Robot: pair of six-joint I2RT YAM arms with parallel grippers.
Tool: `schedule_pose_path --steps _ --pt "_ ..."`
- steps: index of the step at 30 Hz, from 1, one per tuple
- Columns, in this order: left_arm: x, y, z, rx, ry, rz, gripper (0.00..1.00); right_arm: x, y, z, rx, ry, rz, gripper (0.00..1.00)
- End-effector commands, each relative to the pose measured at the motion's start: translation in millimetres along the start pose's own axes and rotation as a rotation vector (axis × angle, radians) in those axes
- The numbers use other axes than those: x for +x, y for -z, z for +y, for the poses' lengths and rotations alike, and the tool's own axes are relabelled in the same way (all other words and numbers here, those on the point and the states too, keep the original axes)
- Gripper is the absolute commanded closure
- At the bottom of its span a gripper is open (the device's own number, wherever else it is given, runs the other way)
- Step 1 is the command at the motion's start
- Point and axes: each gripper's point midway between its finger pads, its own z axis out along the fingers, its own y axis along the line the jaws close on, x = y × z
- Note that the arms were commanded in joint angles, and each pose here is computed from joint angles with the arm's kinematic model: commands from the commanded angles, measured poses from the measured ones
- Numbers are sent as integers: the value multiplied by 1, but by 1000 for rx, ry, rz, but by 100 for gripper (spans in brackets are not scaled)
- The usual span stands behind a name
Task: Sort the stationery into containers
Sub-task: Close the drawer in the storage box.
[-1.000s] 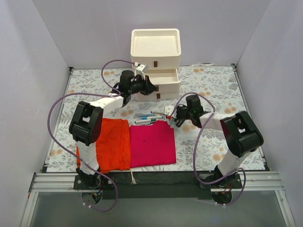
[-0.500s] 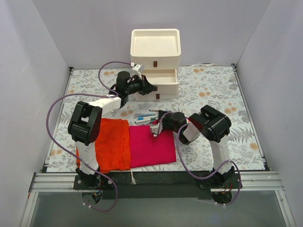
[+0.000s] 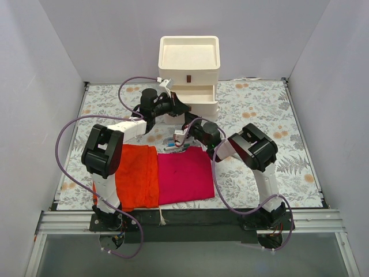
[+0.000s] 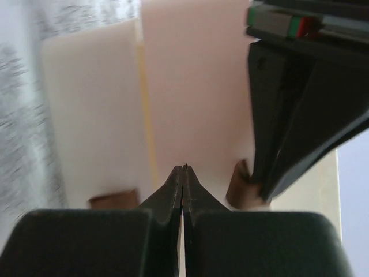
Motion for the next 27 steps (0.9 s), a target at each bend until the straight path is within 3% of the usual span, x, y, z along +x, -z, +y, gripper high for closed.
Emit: schedule_pose_path --steps 1,7,15,22,27 --pt "-77 25 -75 173 -129 -160 100 21 -25 -4 40 8 103 99" --pt "-83 28 -85 201 -90 -172 100 29 -40 -3 52 11 139 99" --pt "-82 23 -84 230 -115 -176 100 2 -14 16 -25 5 73 99" --pt "-91 29 -97 258 -99 -174 100 14 -12 24 -64 -17 147 99" --pt "-85 27 -96 257 -92 -163 100 -6 1 19 -45 -41 77 99"
